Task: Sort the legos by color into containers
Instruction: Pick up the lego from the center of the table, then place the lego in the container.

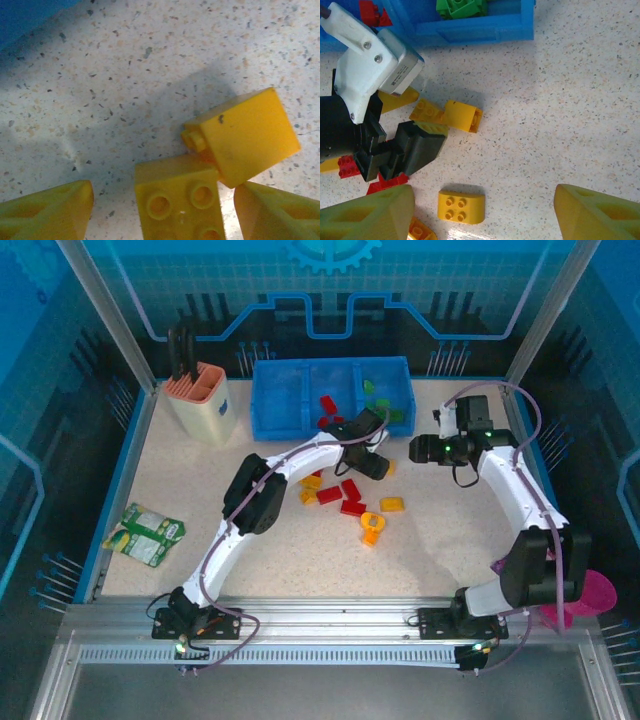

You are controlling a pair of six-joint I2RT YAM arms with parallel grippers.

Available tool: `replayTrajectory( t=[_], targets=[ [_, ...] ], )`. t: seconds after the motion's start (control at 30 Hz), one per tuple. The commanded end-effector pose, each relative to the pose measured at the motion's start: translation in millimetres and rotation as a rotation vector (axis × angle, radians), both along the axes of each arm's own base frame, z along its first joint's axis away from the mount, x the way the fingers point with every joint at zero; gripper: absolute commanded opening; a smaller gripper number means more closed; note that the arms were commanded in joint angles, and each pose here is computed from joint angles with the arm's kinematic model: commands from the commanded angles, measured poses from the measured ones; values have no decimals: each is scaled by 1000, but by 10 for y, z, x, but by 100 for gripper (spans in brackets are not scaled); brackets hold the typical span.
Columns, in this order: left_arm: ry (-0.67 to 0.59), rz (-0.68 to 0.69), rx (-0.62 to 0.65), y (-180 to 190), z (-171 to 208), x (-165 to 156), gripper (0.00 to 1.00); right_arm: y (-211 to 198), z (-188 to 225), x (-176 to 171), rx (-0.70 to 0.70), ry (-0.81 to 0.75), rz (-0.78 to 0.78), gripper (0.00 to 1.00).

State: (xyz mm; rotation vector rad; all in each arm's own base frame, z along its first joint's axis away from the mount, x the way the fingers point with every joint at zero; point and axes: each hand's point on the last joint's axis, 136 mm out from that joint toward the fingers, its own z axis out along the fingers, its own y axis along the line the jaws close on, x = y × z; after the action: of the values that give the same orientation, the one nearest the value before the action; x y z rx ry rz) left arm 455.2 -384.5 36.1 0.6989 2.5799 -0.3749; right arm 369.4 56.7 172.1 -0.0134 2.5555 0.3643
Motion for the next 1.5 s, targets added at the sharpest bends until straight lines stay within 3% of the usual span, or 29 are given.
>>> replayTrajectory(
  t=[0.0, 0.37, 0.67, 0.87, 1.2, 1.47],
  targets=[
    [25, 34, 17, 69, -96, 48, 73, -13, -46, 12, 18, 7, -1, 75],
    [38, 30, 0, 45, -166, 78, 58, 1, -136, 29, 26, 37, 5, 77],
    [48, 45, 43, 145, -173, 69, 38, 2, -143, 32, 24, 41, 7, 78],
    [28, 88, 41, 389, 131, -4, 31, -3, -169, 27, 23, 40, 3, 79],
    [-165, 289, -70, 1316, 1380, 126, 29, 31, -209, 28, 41, 48, 12, 80],
    [-230, 555, -13, 2242, 1388, 604, 29, 45, -200, 26, 50, 46, 17, 81]
  ],
)
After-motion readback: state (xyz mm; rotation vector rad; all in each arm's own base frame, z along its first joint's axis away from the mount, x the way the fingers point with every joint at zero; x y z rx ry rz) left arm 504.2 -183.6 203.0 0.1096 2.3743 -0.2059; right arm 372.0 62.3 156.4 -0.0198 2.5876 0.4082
